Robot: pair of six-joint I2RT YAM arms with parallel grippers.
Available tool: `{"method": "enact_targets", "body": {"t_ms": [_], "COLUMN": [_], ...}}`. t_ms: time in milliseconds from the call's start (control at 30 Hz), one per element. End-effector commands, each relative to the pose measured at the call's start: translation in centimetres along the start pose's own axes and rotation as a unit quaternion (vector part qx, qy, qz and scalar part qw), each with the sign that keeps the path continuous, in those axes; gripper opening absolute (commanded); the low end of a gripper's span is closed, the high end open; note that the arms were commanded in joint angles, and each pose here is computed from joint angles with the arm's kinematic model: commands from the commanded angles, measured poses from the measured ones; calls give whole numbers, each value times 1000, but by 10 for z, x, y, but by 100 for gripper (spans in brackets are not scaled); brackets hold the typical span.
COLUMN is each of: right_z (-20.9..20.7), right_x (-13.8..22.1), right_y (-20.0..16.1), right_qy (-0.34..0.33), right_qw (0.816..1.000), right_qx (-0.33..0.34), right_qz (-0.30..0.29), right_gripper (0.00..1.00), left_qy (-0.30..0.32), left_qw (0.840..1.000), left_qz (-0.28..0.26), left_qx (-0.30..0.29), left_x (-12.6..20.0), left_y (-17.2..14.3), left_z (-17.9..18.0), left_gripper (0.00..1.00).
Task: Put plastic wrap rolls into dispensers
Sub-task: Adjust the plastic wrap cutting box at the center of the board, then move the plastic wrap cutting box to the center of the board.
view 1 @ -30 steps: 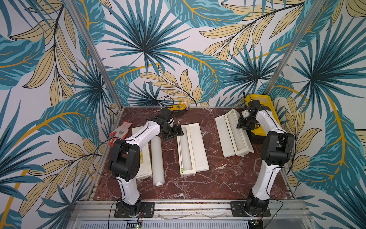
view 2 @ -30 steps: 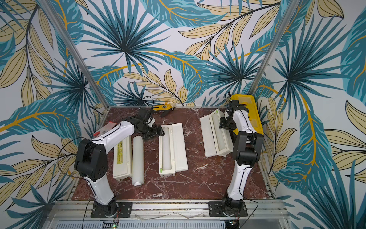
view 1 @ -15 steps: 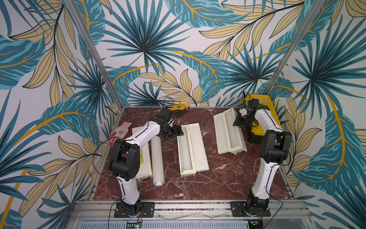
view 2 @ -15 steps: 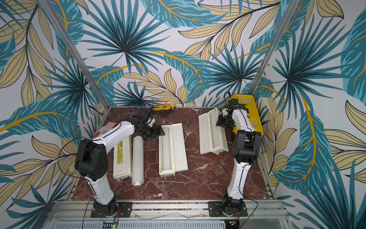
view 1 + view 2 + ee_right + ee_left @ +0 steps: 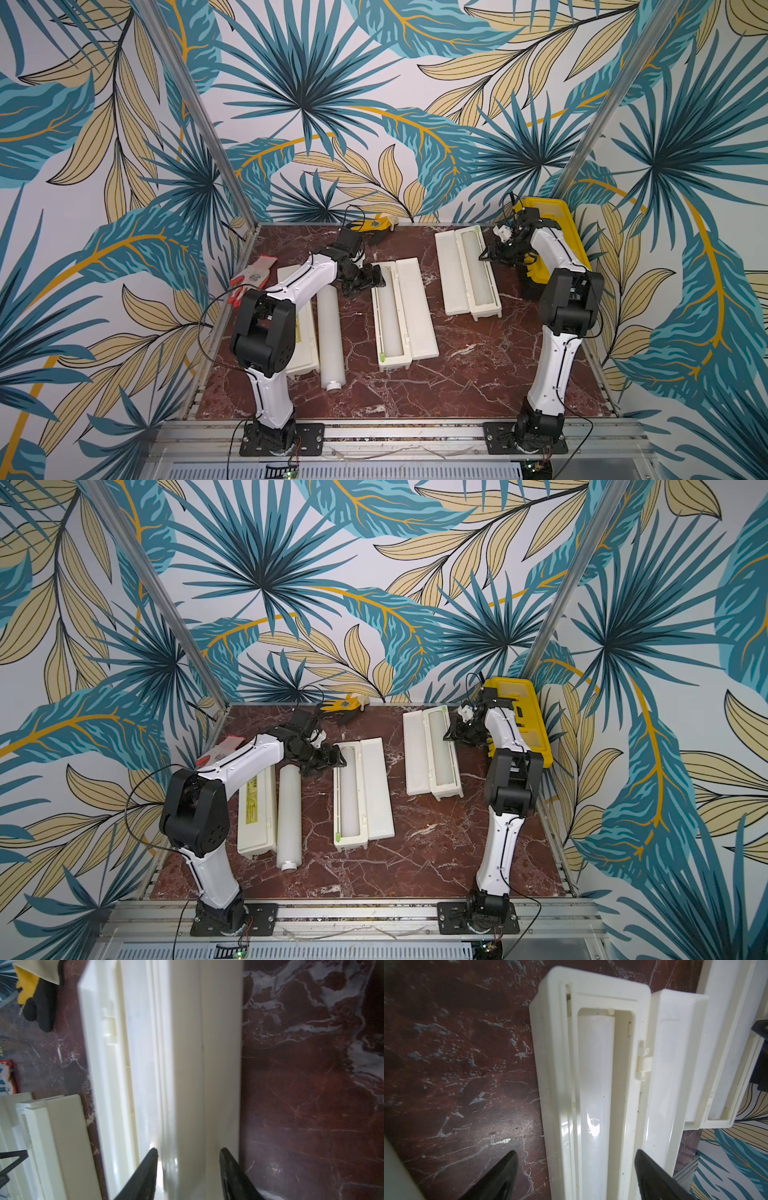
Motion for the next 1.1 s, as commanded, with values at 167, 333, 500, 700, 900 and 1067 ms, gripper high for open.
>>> {"method": "enact_targets", "body": {"t_ms": [167, 333, 500, 700, 900, 1067], "right_z": [-32, -21, 2, 35, 53, 56], "right_x": [-65, -47, -6, 46, 66, 69], "right_y": [-65, -59, -47, -51, -76, -101], "right_qy": [-96, -82, -78, -79, -79, -60], "right_qw": [981, 989, 996, 997, 996, 998], "right_qx": [-37, -23, -4, 24, 32, 23], "right_qz": [168, 118, 45, -11, -27, -28], "right_gripper": [50, 56, 73, 84, 86, 86], "left_qy": [4, 3, 0, -1, -14, -54], "left_qw": [1000, 1000, 999, 999, 998, 997], "left_qz": [12, 15, 33, 53, 56, 51], "left_qx": [0, -3, -14, -10, 2, 33], "left_x": [-5, -5, -16, -34, -45, -59], "left_y": [-4, -6, -12, -20, -31, -34], "left_z": [8, 8, 2, -2, -9, -18], "left_gripper": [89, 89, 89, 87, 84, 82]}}
Point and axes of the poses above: each gripper's point midway between its finger pads, its own x axis back along the fingers, its own z axis along the line the jaws close on, y = z × x, the point moved 9 cm from there along x, back along the fingers
